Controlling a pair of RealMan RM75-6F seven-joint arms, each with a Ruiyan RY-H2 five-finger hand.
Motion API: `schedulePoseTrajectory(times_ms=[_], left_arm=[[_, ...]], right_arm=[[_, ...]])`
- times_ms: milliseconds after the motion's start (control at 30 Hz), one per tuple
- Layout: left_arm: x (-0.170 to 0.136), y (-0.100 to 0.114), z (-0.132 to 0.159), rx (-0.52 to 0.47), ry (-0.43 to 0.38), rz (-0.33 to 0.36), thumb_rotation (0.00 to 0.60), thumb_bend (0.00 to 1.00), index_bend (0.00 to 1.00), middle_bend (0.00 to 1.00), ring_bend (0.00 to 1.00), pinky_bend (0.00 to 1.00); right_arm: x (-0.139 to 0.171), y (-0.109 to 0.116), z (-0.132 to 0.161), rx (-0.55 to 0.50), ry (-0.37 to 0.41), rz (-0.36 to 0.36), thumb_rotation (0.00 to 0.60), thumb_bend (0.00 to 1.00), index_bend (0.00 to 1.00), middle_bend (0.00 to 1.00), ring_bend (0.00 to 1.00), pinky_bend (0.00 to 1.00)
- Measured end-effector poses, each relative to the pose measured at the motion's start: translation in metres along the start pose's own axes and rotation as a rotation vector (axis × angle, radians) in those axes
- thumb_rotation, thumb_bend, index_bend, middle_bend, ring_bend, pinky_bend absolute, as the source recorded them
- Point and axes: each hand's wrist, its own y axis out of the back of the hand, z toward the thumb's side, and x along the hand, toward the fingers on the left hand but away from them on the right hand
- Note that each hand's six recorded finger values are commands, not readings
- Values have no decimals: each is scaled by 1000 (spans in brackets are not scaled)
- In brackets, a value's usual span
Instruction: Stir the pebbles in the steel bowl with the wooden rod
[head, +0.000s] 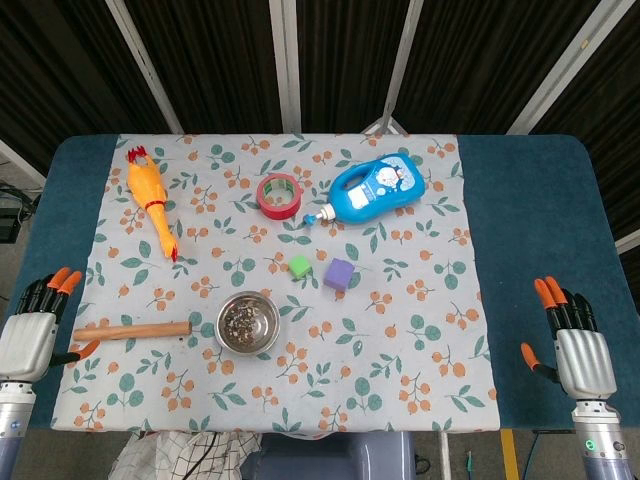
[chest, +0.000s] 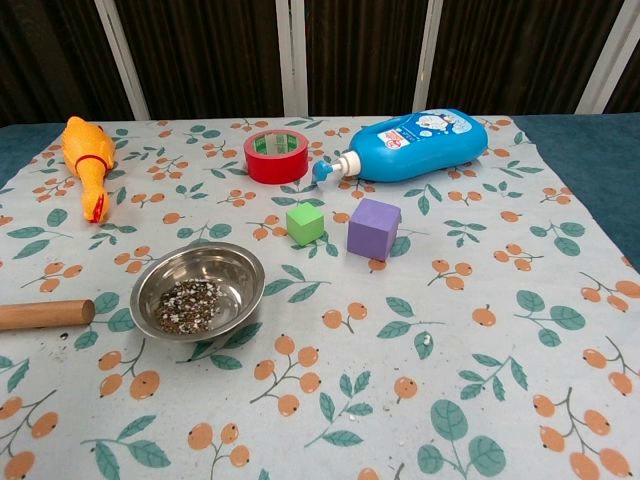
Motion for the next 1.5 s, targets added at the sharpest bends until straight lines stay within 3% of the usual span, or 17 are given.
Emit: schedulePoseTrajectory(times_ms=[367, 600, 833, 1067, 1500], left_arm=[[1, -3, -1, 4, 13, -22, 600, 179, 13, 0, 0, 0], [3, -13, -1, 13, 29, -90, 600, 179, 99, 17, 0, 0], [11, -29, 5, 35, 44, -188, 600, 204, 225, 185, 0, 0], [24, -36, 20, 86, 31, -212, 600, 261, 350, 364, 0, 0], [45, -60, 61, 178, -14, -248, 600, 334, 399, 413, 0, 0]], right_arm=[[0, 0, 0, -1, 0, 2, 600, 352, 0, 0, 0, 0], [-1, -2, -1, -4, -9, 8, 600, 352, 0, 0, 0, 0], [-3, -3, -2, -8, -14, 19, 600, 352, 0, 0, 0, 0], [-2, -3, -2, -9, -10, 19, 600, 352, 0, 0, 0, 0], [-1, -2, -3, -18, -17, 18, 600, 352, 0, 0, 0, 0]])
